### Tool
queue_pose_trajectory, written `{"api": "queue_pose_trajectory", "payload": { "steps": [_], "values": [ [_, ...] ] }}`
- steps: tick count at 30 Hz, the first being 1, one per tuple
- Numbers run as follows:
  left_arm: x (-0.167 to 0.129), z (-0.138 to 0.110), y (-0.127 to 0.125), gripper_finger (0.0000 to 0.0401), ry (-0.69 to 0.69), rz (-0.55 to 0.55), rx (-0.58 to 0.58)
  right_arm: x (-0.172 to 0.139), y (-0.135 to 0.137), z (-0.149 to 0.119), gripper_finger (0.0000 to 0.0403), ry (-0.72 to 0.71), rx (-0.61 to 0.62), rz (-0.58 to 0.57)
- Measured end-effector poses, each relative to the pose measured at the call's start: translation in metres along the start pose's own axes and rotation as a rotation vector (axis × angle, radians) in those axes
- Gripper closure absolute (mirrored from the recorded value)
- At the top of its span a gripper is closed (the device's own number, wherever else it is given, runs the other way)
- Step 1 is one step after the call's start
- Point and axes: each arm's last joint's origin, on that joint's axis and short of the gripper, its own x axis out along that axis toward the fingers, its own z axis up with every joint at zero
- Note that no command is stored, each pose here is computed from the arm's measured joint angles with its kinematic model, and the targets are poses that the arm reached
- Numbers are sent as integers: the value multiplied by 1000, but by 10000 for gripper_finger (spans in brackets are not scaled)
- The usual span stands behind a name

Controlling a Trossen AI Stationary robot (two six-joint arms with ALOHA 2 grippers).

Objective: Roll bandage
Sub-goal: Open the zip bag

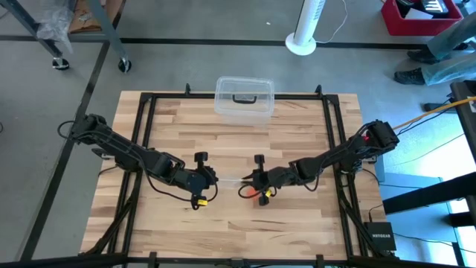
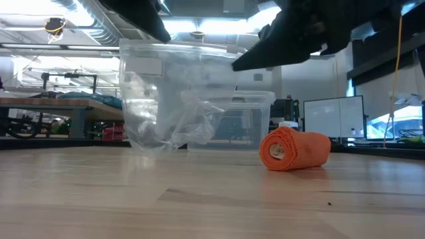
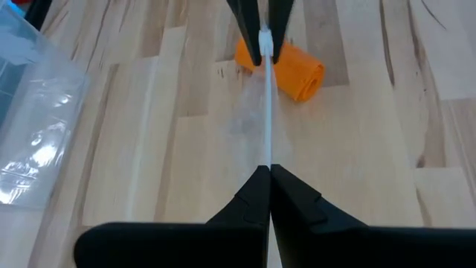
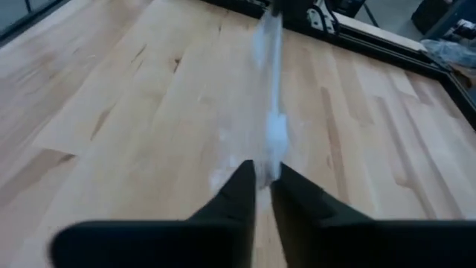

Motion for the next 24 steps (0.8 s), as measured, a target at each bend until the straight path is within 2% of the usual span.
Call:
{"api": "queue_pose_trajectory", "payload": {
  "steps": [3,7,14,16,18,24],
  "values": [
    [0,0,0,399,-2,0,-38,0,0,0,395,-3,-21,-4],
    [1,7,-2,383,-64,-19,-81,0,-1,0,390,0,-22,-24],
    [3,19,-3,311,-174,-29,-117,0,-1,-2,396,20,-27,-25],
    [11,26,-3,292,-236,-26,-151,0,-1,-2,399,20,-27,-25],
    [24,29,-6,279,-257,-18,-138,0,-1,-2,398,20,-27,-26],
    [65,28,-18,268,-288,1,-94,0,-1,-2,400,29,-27,-33]
  ]
}}
